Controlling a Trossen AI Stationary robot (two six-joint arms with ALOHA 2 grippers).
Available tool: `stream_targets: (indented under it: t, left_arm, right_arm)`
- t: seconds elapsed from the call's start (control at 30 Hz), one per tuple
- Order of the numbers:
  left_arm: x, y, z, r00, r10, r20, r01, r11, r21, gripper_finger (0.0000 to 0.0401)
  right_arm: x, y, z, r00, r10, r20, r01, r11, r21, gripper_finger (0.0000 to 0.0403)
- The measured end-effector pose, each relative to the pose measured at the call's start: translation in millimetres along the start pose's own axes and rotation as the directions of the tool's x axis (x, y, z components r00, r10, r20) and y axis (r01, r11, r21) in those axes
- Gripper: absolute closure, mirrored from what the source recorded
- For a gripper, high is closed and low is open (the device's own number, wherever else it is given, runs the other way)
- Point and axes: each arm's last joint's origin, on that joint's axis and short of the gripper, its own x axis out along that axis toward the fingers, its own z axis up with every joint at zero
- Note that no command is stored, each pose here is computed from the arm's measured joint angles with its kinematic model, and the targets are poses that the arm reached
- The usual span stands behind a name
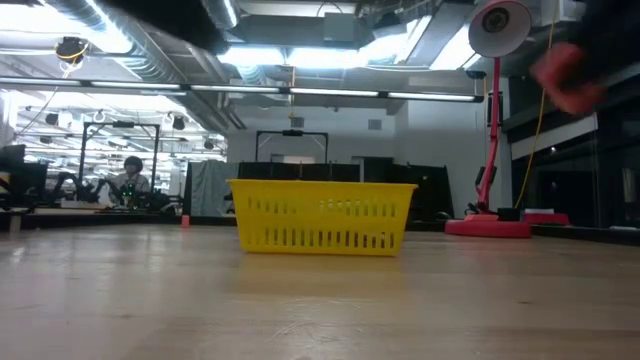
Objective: Pick & Place School Supplies
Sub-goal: Put the orange eraser into the black bin
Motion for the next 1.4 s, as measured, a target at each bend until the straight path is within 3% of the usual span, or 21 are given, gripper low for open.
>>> stream_targets:
  t: [0.17, 0.27, 0.37, 0.53, 0.77, 0.93, 1.1, 1.4]
  left_arm:
    - [9, -5, -19, 0.996, 0.079, -0.029, -0.080, 0.996, -0.038, 0.0228]
    - [15, -11, -30, 0.989, 0.102, -0.107, -0.106, 0.994, -0.026, 0.0228]
    - [17, -13, -35, 0.986, 0.118, -0.120, -0.123, 0.992, -0.040, 0.0228]
    - [7, -1, -32, 0.982, 0.156, -0.101, -0.169, 0.977, -0.133, 0.0234]
    - [1, 9, -29, 0.990, 0.135, -0.051, -0.142, 0.972, -0.185, 0.0247]
    - [2, 12, -33, 0.988, 0.144, -0.060, -0.153, 0.965, -0.211, 0.0249]
    - [1, 12, -34, 0.988, 0.141, -0.056, -0.150, 0.965, -0.216, 0.0249]
    - [0, 12, -34, 0.990, 0.135, -0.037, -0.140, 0.967, -0.213, 0.0251]
  right_arm:
    - [21, -66, 7, 0.995, -0.066, 0.075, 0.055, 0.989, 0.138, 0.0367]
    - [47, -107, 2, 0.982, -0.011, 0.191, -0.036, 0.971, 0.238, 0.0367]
    - [76, -146, -14, 0.942, -0.007, 0.336, -0.127, 0.919, 0.374, 0.0367]
    - [112, -190, -45, 0.955, -0.069, 0.289, -0.103, 0.835, 0.541, 0.0367]
    - [153, -211, -65, 0.947, -0.018, 0.319, -0.193, 0.763, 0.617, 0.0367]
    - [180, -208, -80, 0.960, 0.064, 0.272, -0.226, 0.749, 0.622, 0.0367]
    - [201, -217, -103, 0.980, 0.068, 0.188, -0.179, 0.721, 0.670, 0.0367]
    - [209, -230, -120, 0.990, 0.035, 0.140, -0.124, 0.701, 0.703, 0.0362]
